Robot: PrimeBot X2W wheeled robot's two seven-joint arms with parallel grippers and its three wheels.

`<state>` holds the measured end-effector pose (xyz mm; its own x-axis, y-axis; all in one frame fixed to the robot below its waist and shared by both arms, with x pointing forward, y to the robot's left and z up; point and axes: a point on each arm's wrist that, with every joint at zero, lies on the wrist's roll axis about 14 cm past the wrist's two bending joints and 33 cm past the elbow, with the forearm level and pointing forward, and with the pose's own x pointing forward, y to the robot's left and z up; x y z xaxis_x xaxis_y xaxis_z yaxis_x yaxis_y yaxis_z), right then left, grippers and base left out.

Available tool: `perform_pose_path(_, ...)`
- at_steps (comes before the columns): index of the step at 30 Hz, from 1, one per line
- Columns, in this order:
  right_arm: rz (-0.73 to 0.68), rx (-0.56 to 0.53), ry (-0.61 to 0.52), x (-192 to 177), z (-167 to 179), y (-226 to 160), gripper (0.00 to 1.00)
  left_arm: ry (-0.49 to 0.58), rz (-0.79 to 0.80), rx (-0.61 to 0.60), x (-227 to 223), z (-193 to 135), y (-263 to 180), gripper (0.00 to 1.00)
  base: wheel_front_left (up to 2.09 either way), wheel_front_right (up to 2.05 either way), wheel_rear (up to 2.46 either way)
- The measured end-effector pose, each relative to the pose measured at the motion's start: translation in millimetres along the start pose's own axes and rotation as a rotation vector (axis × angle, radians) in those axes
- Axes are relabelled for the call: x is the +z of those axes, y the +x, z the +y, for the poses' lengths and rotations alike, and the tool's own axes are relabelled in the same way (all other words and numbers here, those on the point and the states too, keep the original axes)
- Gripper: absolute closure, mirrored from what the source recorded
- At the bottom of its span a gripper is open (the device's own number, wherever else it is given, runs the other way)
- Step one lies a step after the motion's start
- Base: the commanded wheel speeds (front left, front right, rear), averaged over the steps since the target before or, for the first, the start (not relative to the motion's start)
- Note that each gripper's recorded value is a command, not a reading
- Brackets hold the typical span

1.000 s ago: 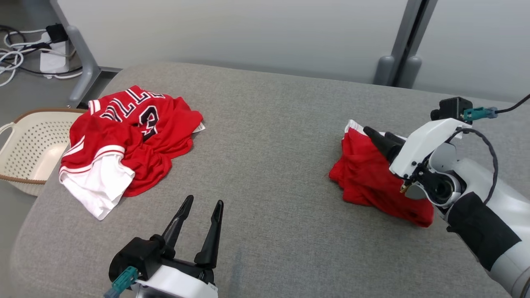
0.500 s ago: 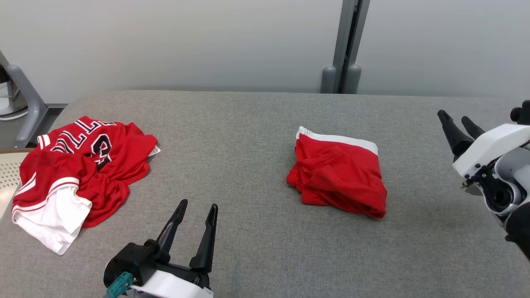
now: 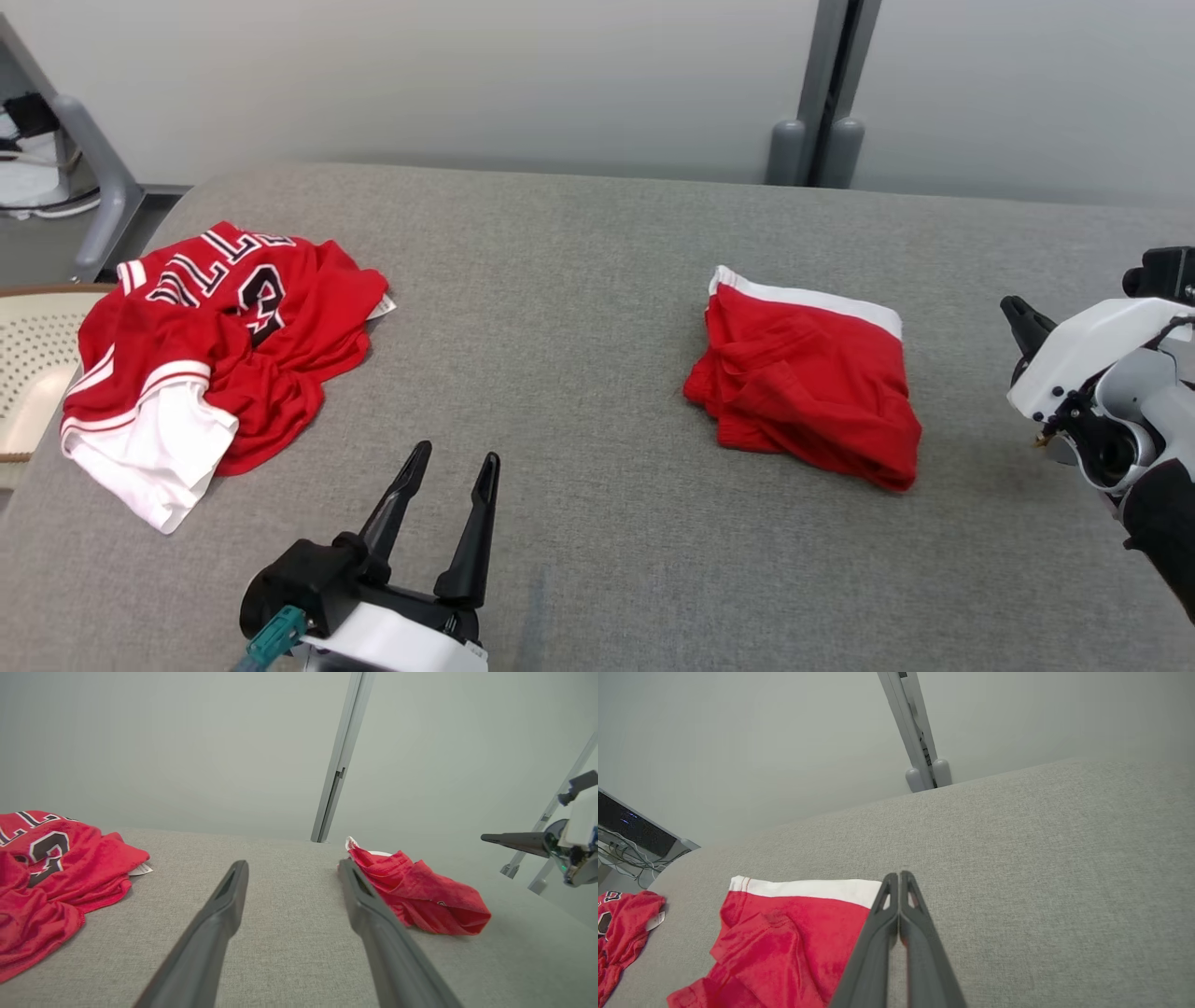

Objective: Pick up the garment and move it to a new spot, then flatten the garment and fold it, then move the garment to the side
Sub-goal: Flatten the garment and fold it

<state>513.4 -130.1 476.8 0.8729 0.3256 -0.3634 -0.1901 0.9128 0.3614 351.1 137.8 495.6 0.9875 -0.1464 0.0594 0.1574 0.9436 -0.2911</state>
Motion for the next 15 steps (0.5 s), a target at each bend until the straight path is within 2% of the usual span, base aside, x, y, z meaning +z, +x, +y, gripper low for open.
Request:
perform_pose_path(7, 0.142, 0.020, 0.023, -30, 16, 30, 1.00, 0.005, 0.010, 0.047, -2, 15, 1, 0.00, 0.00, 0.00, 0.00)
perform_pose_path(15, 0.412, 0.094, 0.104, -101, 57, 48, 1.00, 0.010, 0.024, 0.128, -5, 39, -5, 0.00, 0.00, 0.00, 0.00)
